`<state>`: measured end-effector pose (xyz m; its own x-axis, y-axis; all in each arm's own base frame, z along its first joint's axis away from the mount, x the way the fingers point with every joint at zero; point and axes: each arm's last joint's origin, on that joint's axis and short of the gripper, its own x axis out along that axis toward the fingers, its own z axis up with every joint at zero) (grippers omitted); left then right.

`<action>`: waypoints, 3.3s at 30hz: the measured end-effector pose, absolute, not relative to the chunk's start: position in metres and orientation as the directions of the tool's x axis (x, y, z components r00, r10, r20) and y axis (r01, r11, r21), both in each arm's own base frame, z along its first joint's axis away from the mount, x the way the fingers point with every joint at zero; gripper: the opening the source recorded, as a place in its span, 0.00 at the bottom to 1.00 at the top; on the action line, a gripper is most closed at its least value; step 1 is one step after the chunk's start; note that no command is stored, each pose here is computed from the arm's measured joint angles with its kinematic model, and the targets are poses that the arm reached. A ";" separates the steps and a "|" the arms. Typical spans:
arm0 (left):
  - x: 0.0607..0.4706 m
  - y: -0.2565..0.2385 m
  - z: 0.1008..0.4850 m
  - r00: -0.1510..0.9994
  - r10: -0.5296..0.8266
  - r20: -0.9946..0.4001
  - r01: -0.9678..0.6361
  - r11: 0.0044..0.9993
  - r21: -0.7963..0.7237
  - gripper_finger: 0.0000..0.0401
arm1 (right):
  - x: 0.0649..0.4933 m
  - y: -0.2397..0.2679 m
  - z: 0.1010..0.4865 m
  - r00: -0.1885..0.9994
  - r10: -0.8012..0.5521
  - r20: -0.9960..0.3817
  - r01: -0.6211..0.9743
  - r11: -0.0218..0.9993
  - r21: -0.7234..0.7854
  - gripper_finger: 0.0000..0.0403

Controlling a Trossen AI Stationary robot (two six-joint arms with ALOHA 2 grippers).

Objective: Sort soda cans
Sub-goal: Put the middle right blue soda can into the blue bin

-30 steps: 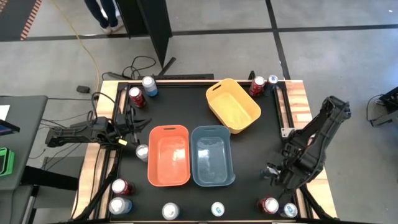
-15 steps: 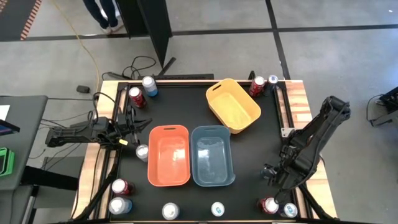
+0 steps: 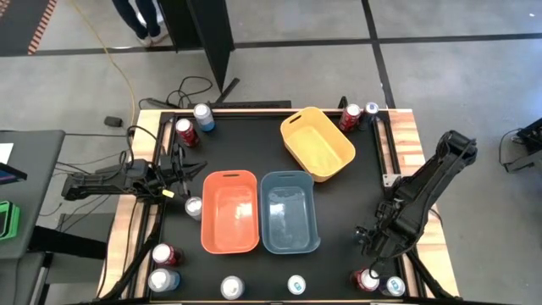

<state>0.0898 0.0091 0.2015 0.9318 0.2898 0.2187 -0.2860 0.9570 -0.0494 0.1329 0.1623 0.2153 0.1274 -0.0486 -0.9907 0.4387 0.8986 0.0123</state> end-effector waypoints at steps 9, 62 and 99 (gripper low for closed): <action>0.090 0.009 0.201 0.933 0.290 0.214 -0.286 0.957 -0.048 0.00 | 0.141 0.157 0.205 0.146 -0.026 -0.989 0.430 0.902 0.040 0.71; 0.090 0.009 0.199 0.936 0.290 0.198 -0.286 0.957 -0.047 0.00 | 0.261 0.045 0.360 0.231 -0.041 -0.972 0.068 0.997 -0.026 0.58; 0.090 0.008 0.199 0.944 0.265 0.198 -0.255 0.964 -0.075 0.00 | 0.438 0.017 0.291 0.152 -0.039 -0.988 -0.305 0.949 -0.085 0.59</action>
